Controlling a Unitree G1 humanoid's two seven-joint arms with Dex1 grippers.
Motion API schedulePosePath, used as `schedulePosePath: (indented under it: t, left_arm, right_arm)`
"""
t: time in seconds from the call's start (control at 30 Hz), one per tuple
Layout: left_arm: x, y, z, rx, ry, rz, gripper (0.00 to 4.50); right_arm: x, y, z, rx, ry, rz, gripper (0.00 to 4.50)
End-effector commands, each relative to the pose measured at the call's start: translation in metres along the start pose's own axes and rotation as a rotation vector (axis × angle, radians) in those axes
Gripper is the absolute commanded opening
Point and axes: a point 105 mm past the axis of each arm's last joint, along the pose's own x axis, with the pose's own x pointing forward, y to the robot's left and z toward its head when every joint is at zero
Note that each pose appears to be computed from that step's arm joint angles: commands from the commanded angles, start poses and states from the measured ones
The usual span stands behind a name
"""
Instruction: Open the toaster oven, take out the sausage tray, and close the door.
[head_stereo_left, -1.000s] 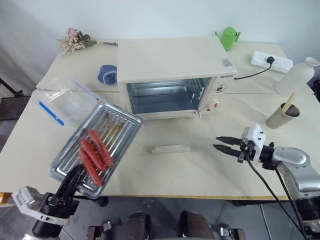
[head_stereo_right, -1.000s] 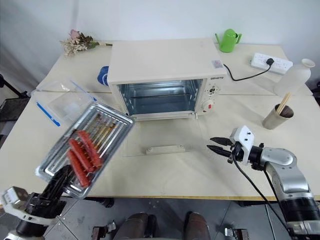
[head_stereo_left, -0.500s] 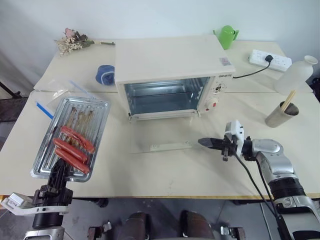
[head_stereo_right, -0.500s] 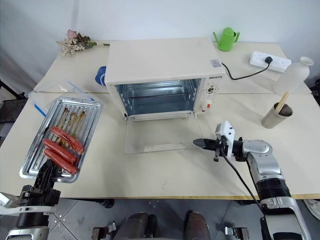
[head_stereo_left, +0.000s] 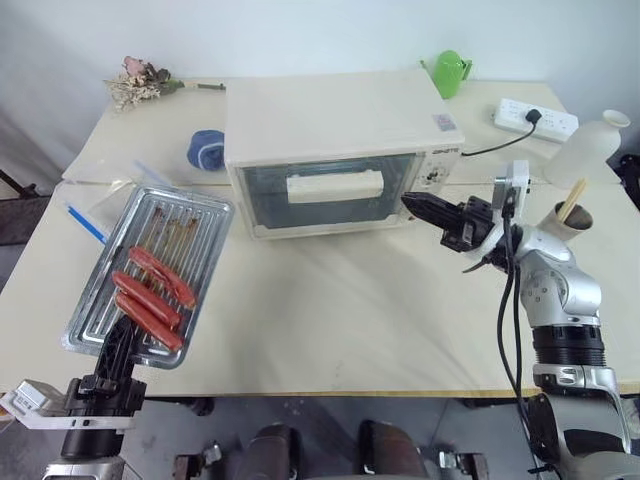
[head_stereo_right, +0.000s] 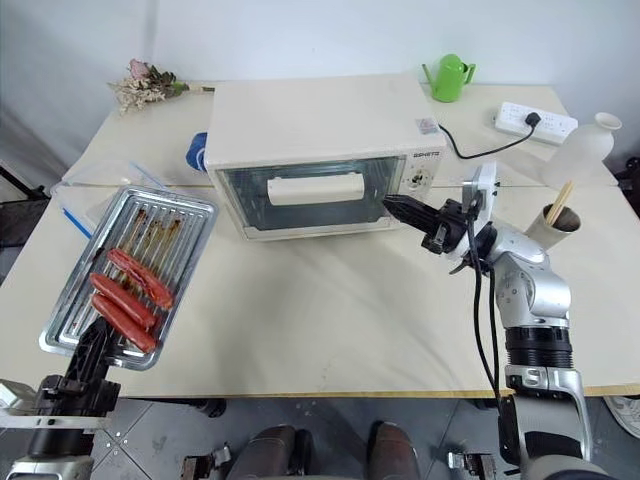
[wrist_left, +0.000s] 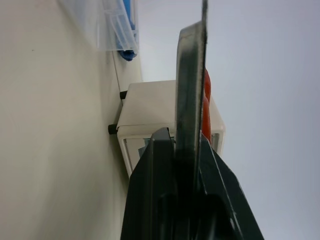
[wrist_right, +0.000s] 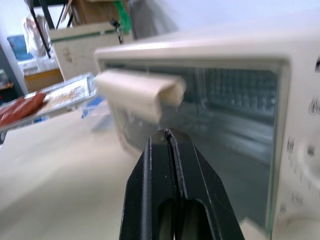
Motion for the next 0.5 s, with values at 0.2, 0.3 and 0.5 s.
schedulePosePath:
  t: [0.2,0.3,0.5]
  left_arm:
    - [-0.015,-0.006,-0.009,0.029,0.145,-0.041,0.00]
    - [-0.015,-0.006,-0.020,0.025,0.261,-0.047,0.00]
    - [-0.013,0.004,-0.036,0.014,0.521,-0.018,0.00]
  right_arm:
    - [-0.036,0.024,0.008,-0.112,0.100,0.036,0.87]
    - [-0.053,0.040,0.001,-0.168,0.177,0.062,1.90]
    - [-0.089,0.067,-0.007,-0.288,0.208,0.082,3.94]
